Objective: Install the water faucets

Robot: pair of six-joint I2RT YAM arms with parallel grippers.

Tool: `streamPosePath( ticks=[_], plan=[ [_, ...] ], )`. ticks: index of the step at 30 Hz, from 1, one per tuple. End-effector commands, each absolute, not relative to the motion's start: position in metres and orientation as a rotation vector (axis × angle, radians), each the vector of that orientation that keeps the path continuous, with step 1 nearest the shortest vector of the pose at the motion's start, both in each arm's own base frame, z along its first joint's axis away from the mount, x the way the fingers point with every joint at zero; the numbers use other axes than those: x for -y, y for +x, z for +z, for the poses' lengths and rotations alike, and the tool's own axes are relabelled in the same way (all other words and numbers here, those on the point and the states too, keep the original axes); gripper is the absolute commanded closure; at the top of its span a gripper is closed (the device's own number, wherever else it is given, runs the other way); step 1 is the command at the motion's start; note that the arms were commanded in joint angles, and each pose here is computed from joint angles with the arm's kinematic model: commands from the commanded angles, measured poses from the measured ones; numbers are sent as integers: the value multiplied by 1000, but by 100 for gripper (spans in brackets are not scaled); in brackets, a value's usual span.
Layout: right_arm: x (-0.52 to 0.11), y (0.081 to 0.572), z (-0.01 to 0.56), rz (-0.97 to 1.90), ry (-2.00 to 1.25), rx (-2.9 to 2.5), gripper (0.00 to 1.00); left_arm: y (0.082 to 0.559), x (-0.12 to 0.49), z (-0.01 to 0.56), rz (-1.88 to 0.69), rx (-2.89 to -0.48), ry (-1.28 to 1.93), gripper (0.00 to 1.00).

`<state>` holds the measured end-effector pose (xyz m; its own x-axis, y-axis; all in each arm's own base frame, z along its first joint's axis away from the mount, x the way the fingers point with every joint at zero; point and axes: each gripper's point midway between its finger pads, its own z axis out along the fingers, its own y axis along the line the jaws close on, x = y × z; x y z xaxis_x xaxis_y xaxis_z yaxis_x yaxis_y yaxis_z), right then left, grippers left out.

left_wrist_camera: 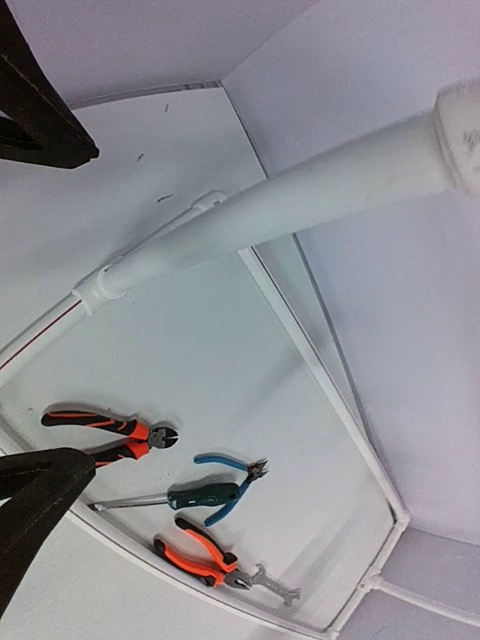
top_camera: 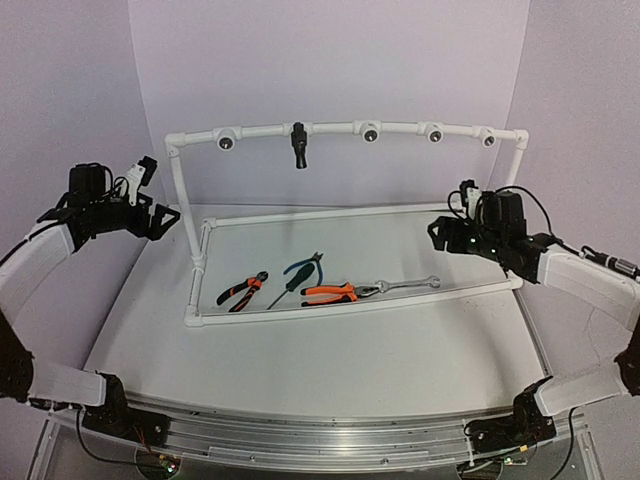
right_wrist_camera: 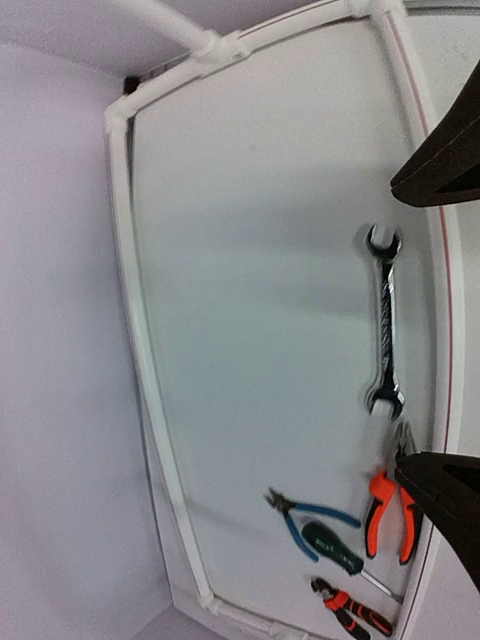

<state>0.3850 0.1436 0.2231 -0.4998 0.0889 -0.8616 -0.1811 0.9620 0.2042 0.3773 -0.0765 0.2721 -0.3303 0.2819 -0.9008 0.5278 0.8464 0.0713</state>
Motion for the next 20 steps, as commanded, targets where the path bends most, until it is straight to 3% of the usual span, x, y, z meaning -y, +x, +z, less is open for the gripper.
streamPosePath(
  ticks=[1, 8, 20],
  plan=[
    [-72, 359, 185, 210, 102, -2154, 14, 355, 48, 268, -271, -1945, 201, 0],
    [-21, 315, 145, 142, 92, -2051, 14, 329, -13, 216, -141, -1904, -249, 0],
    [7, 280, 105, 8, 173, -1937, 13, 313, 0, 163, -104, -1890, -2, 0]
  ],
)
